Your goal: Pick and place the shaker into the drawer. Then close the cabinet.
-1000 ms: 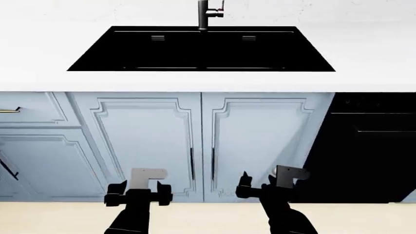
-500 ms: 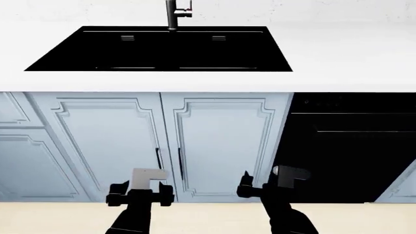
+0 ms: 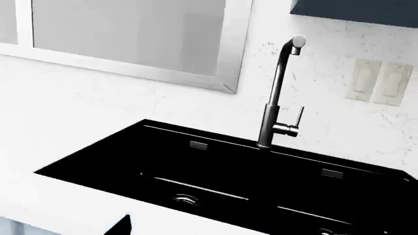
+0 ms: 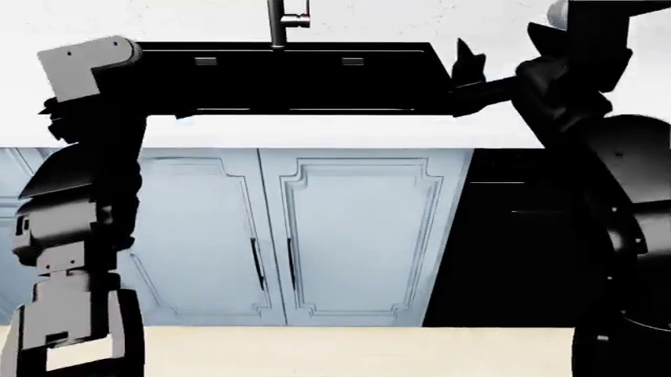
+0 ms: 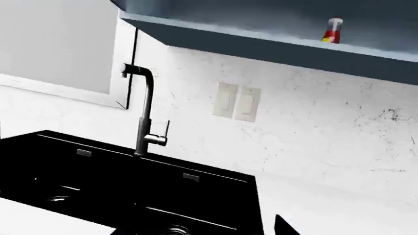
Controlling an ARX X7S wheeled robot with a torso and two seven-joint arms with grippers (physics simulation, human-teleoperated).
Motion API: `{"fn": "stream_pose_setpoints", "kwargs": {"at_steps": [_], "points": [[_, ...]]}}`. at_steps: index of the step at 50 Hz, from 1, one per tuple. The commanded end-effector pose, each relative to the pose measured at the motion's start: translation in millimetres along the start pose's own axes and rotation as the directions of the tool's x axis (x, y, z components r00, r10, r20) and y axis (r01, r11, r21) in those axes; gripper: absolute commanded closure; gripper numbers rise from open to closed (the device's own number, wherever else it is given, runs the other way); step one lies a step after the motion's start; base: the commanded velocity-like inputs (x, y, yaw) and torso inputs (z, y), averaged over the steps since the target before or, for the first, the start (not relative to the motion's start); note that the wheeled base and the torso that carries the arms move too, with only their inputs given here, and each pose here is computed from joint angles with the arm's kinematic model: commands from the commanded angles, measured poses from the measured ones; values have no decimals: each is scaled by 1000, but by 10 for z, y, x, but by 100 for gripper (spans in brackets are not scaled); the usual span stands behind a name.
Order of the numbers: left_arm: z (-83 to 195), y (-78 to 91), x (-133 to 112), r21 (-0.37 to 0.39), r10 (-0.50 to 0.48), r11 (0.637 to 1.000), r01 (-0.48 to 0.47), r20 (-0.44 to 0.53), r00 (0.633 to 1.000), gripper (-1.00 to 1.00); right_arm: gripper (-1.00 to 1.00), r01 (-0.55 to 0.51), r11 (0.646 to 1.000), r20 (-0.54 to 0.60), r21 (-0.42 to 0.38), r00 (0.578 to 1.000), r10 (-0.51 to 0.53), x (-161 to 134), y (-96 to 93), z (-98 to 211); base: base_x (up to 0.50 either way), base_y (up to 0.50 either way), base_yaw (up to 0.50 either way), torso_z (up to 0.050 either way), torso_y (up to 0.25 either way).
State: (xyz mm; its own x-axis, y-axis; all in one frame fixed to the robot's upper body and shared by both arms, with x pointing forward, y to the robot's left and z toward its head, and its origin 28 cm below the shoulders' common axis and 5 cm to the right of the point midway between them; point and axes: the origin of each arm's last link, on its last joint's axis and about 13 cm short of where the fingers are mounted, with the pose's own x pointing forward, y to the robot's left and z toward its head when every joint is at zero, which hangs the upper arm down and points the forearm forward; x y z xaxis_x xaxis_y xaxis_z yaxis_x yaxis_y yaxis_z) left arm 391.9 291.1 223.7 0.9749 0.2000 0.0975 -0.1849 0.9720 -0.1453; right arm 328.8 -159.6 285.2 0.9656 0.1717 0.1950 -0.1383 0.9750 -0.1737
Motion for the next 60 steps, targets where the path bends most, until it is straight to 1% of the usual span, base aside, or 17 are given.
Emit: {"fn": "stream_pose_setpoints", "kwargs": {"at_steps": [1,4,6,9,11,14,17,22,25,29,34,37,40,51,60], "points": [[1606,322,-53,-93,22,996,11,348,937,-100,-100,171,950,197,-260,973,-122,-517,-376,1629,0,0,0,0,0],[1640,436,3,-93,80,994,-50,360,929,-100,-100,185,941,232,-283,965,-120,-579,-419,1870,0,0,0,0,0],[1705,519,-15,-98,108,992,-77,375,921,-100,-100,213,915,276,-344,954,-119,-642,-418,2019,0,0,0,0,0],[1862,634,-84,-110,136,989,-99,416,899,-100,-100,228,895,320,-383,942,-103,-711,-407,2217,0,0,0,0,0],[1982,715,-150,-140,166,983,-115,447,879,-100,-100,246,875,347,-416,933,-97,-739,-402,2327,0,0,0,0,0],[2105,829,-226,-225,236,964,-144,464,854,-100,-100,244,870,365,-429,928,-80,-745,-383,2405,449,-66,0,0,0],[2147,884,-268,-266,262,953,-146,477,839,-100,-100,234,869,361,-435,930,-69,-731,-356,2423,500,-38,0,0,0],[2163,906,-301,-310,275,942,-131,487,829,-100,-100,227,864,345,-449,936,-67,-733,-334,2429,500,-60,0,0,0],[2170,920,-319,-343,297,930,-130,497,815,-100,-100,220,865,321,-450,944,-73,-722,-320,2333,500,-54,0,0,0],[2257,959,-375,-402,342,907,-128,521,782,-100,-100,194,886,285,-421,956,-74,-643,-276,2070,500,-40,0,0,0],[2361,991,-437,-441,374,889,-120,551,746,-100,-100,181,892,275,-413,959,-68,-582,-263,1996,500,-40,0,0,0],[2356,1018,-417,-465,402,875,-135,541,739,-100,-100,182,888,274,-422,959,-67,-583,-260,2010,500,-28,0,0,0],[2346,1027,-402,-476,414,868,-142,534,737,-100,-100,183,882,268,-433,961,-68,-592,-256,2016,500,2,0,0,0],[2349,1022,-409,-475,406,870,-135,532,743,-100,-100,187,862,250,-471,966,-72,-592,-236,2014,500,2,0,0,0],[2327,1010,-411,-471,397,872,-129,530,749,-100,-100,193,856,245,-480,966,-81,-594,-237,2006,500,2,0,0,0]]}}
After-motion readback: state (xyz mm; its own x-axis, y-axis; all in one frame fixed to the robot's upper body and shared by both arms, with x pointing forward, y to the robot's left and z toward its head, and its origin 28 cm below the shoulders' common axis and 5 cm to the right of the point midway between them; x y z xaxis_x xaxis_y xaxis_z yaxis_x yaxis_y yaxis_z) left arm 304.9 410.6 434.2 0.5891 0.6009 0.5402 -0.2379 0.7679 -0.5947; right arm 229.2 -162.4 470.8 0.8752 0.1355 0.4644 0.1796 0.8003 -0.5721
